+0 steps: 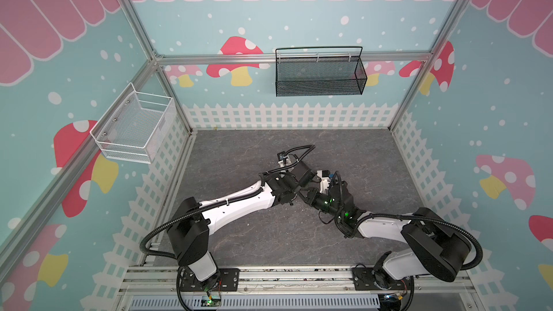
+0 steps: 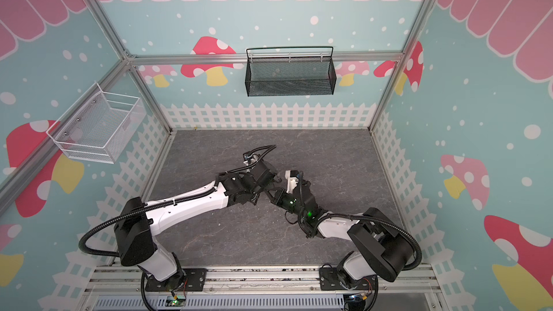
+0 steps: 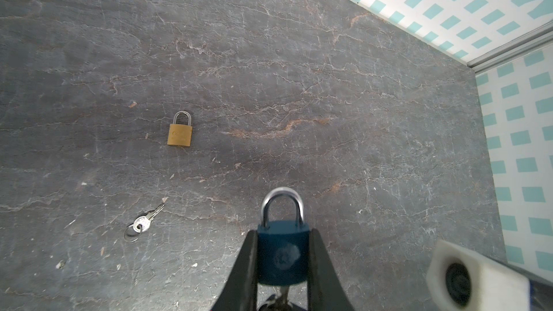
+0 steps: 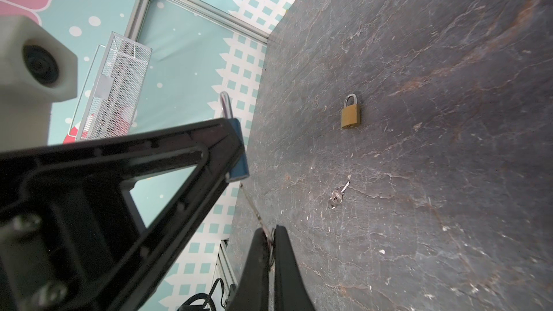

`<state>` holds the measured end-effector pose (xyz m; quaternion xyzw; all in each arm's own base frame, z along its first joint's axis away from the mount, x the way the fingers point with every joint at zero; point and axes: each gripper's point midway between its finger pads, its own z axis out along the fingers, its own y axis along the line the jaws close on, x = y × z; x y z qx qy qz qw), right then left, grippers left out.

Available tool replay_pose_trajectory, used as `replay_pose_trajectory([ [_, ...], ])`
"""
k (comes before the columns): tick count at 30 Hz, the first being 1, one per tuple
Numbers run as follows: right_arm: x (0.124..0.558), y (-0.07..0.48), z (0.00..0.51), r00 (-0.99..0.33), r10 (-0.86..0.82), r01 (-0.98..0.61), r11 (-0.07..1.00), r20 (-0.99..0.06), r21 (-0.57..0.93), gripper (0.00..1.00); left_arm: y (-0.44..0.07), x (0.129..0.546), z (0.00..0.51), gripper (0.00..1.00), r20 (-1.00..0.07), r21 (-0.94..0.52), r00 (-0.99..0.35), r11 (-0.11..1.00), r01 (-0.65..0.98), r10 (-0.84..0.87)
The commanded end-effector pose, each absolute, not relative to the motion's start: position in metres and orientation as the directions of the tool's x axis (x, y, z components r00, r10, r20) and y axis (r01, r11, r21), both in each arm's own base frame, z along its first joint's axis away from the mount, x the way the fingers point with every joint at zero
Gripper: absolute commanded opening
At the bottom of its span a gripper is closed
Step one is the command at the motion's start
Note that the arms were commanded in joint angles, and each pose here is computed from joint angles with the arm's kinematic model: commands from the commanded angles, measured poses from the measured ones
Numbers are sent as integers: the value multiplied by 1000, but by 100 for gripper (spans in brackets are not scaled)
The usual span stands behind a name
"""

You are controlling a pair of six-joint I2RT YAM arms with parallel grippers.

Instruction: Unlock with the key

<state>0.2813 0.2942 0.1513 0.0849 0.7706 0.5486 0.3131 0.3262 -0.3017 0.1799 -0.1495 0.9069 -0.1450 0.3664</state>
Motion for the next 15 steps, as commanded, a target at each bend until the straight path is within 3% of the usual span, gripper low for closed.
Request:
replay_pose_trajectory([
  [1,286,299,167,-774,499,-231,350,-390,908,0,-298,326,173,0,-626,-360,-677,913,-191,-388],
  [15,290,293,162,-747,534,-200,386,-395,900,0,-297,324,167,0,-623,-344,-685,919,-193,-377],
])
